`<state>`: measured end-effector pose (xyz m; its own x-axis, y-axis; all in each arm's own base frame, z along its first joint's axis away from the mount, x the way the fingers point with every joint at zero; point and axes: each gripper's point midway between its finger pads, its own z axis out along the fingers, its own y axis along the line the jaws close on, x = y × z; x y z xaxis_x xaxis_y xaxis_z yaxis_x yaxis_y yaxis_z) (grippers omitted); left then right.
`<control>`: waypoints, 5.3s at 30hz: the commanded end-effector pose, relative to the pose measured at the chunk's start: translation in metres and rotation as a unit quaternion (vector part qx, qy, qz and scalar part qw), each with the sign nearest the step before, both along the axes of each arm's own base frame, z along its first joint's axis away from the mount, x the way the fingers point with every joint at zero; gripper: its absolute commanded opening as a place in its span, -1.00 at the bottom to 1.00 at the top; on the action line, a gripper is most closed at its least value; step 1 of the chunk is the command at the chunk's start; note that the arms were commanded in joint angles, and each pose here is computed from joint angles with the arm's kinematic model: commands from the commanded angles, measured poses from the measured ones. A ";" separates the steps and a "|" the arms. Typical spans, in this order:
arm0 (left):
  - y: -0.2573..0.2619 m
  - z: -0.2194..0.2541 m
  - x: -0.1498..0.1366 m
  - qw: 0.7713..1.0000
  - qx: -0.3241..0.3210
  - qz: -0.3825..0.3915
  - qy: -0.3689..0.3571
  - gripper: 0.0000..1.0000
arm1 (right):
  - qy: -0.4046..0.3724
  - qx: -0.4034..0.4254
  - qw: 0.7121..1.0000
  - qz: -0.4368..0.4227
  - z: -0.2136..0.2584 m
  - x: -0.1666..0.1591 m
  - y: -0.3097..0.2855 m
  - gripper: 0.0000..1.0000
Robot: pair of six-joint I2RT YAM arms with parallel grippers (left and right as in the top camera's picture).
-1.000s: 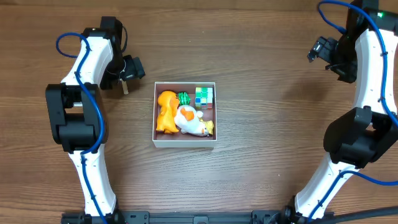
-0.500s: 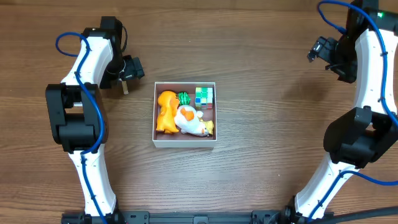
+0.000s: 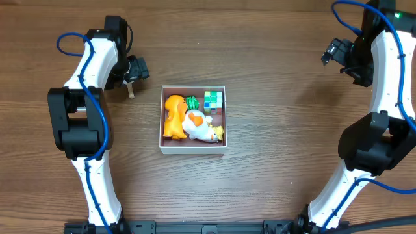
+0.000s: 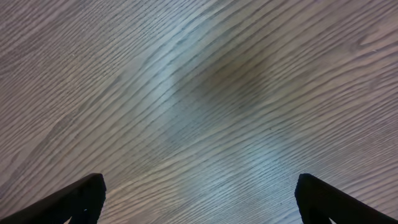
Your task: Pack container
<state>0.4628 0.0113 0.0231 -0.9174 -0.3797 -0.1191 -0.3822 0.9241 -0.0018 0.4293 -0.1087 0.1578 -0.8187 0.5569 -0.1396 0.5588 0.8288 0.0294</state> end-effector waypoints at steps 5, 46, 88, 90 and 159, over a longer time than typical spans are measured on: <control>0.005 -0.011 -0.006 1.000 0.010 -0.006 0.012 1.00 | -0.007 -0.007 1.000 0.002 0.007 0.000 0.000 1.00; 0.004 -0.042 -0.030 0.999 0.007 -0.004 0.042 -0.22 | -0.007 -0.007 1.000 0.002 0.007 0.000 0.000 1.00; -0.187 0.174 -0.053 0.966 -0.098 -0.240 -0.004 -0.70 | -0.007 -0.007 1.000 0.002 0.007 0.000 0.000 1.00; -0.213 0.175 -0.065 0.960 -0.120 -0.253 0.003 -0.63 | -0.007 -0.007 1.000 0.002 0.007 0.000 0.000 1.00; -0.075 0.357 -0.362 0.915 -0.179 -0.124 -0.341 1.00 | -0.007 -0.007 1.000 0.002 0.007 0.000 -0.001 1.00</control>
